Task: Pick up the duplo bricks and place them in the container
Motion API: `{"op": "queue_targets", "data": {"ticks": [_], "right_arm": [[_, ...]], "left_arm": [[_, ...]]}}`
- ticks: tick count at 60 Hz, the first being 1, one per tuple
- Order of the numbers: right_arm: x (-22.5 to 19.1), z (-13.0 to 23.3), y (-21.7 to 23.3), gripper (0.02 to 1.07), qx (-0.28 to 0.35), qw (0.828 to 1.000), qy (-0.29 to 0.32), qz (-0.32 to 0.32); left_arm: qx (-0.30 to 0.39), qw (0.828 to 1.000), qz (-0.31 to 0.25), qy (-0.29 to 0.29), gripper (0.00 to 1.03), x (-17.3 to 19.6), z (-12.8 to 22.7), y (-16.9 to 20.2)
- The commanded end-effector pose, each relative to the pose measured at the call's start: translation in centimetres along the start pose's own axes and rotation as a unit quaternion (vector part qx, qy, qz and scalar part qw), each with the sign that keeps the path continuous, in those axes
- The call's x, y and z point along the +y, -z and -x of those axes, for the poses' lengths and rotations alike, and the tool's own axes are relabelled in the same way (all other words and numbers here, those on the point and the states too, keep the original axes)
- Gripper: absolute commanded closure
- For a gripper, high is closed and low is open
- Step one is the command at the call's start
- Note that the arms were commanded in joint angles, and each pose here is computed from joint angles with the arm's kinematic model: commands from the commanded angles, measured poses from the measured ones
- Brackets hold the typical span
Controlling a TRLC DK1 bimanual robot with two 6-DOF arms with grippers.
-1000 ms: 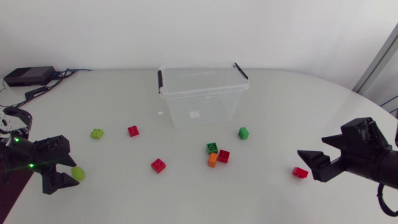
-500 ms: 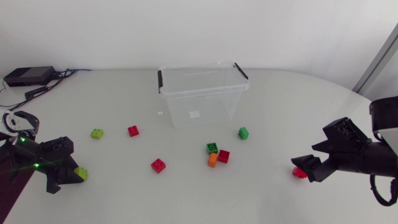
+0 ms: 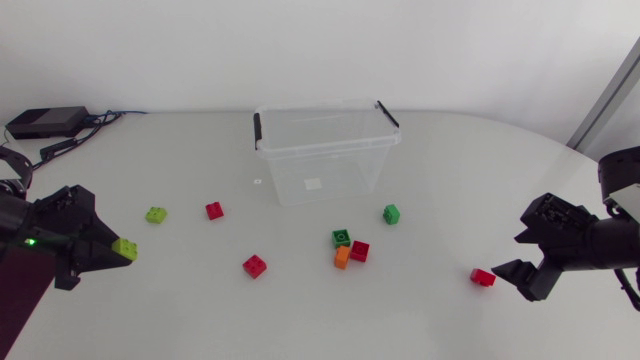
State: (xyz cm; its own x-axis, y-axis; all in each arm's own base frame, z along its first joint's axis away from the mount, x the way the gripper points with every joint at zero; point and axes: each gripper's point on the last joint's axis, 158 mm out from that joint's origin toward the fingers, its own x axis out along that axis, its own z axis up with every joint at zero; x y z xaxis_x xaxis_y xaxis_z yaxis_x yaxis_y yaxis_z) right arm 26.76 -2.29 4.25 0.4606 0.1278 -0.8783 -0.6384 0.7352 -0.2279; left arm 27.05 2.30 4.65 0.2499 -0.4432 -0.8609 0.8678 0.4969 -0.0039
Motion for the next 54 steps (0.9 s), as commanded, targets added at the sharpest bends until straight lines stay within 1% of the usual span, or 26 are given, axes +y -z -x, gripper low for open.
{"op": "queue_targets", "data": {"ticks": [1, 11, 16, 19, 37, 45, 54], "right_arm": [[1.9, -0.9, 1.6, 0.10, 0.029, 0.999, -0.017, 0.039], [3.2, -1.6, 2.7, 0.10, 0.057, 0.995, 0.001, 0.081], [3.3, -2.0, 3.1, 0.10, 0.067, 0.993, 0.015, 0.097], [3.4, -2.2, 3.2, 0.12, 0.068, 0.992, 0.018, 0.101], [3.7, -3.5, 3.2, 0.13, 0.083, 0.987, 0.045, 0.132], [3.7, -4.1, 3.4, 0.16, 0.089, 0.986, 0.047, 0.135], [3.8, -5.2, 3.8, 0.17, 0.097, 0.985, 0.047, 0.137]], "left_arm": [[-0.024, 0.999, -0.011, -0.021, 0.69, 0.8, 1.6, -2.3], [-0.055, 0.998, -0.012, -0.027, 0.69, 1.0, 2.1, -5.5], [-0.066, 0.997, -0.009, -0.037, 0.69, 1.6, 2.5, -7.1], [-0.069, 0.997, -0.013, -0.037, 0.69, 1.7, 2.5, -7.9], [-0.104, 0.993, -0.016, -0.048, 0.69, 2.1, 2.5, -13.2], [-0.121, 0.991, -0.018, -0.052, 0.69, 2.1, 2.3, -15.7], [-0.140, 0.988, -0.022, -0.055, 0.69, 2.5, 2.1, -18.3]]}}
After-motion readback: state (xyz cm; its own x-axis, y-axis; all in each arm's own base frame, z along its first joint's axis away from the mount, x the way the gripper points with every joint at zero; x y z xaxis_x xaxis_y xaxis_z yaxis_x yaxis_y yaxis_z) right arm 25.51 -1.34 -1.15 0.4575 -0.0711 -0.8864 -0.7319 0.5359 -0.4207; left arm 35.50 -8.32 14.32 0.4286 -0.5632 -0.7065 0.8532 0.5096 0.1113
